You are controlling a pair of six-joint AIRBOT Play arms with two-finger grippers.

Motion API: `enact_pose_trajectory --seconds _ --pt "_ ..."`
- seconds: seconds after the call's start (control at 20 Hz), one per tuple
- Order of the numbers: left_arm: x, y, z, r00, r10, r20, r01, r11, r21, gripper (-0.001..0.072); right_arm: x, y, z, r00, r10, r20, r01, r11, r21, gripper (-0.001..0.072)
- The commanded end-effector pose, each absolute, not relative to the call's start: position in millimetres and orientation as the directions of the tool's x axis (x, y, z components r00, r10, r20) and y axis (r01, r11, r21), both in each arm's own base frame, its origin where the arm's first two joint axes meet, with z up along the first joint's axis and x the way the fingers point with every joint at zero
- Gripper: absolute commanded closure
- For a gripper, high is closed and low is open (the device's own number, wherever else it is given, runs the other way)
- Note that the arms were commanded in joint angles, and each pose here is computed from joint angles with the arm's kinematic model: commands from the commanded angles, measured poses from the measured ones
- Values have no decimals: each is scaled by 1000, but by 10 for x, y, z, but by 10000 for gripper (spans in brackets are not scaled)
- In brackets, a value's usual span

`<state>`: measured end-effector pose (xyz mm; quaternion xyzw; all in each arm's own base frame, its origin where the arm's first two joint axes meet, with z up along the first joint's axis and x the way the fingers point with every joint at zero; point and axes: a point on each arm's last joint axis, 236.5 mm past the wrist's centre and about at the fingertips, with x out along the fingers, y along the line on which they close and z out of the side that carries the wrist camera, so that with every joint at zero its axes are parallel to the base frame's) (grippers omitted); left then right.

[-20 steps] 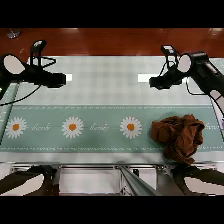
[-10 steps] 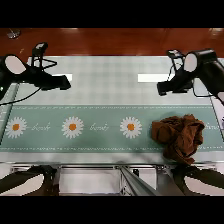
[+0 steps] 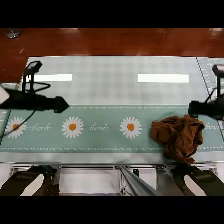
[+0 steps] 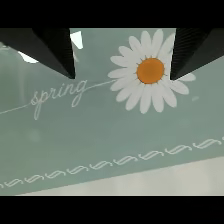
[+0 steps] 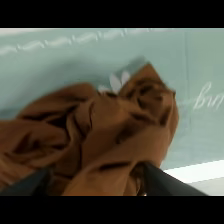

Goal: Fold the shirts.

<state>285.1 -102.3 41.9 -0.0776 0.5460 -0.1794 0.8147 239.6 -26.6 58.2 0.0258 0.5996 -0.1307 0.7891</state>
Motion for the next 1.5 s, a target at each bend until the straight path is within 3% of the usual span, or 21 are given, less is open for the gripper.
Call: enact_pose_trajectory --seconds 0.0,0.2,0.35,0.4,0.45,0.5,0.55,0.7,0.9,1.15,1.45 --pt "2454 -1090 249 371 -419 -829 157 908 -389 3 1861 -270 72 204 -155 -967 336 939 -80 82" --pt "2370 -1065 -69 325 -408 -853 116 913 -392 3 1668 -116 -599 105 -91 -990 346 937 -49 82" --pt "2530 -1036 -176 343 -392 -854 89 918 -386 3 1885 -97 -850 110 -89 -990 331 942 -48 84" --pt "2574 -1026 -211 347 -387 -854 80 920 -385 3 1961 -81 -923 105 -85 -991 328 944 -46 120" --pt "2594 -1022 -254 340 -385 -858 72 920 -384 3 2026 -57 -969 96 -77 -992 325 945 -42 266" --pt "2596 -1022 -291 327 -384 -864 72 921 -382 3 2099 -15 -976 90 -62 -994 304 952 -32 532" --pt "2602 -1013 -304 317 -379 -869 94 925 -369 3 2230 34 -906 108 -44 -993 273 962 -13 677" --pt "2658 -854 -131 326 -337 -883 120 941 -315 3 2822 88 -161 285 -26 -958 179 983 26 677" --pt "2625 -777 249 337 -345 -876 160 938 -308 3 3394 178 1515 619 16 -785 81 993 84 677" --pt "2420 -945 412 381 -405 -831 196 914 -356 3 3329 330 3243 858 100 -503 -67 994 83 678" --pt "2415 -940 359 401 -403 -823 174 915 -364 3 3031 727 4372 927 282 -246 -273 959 70 678"
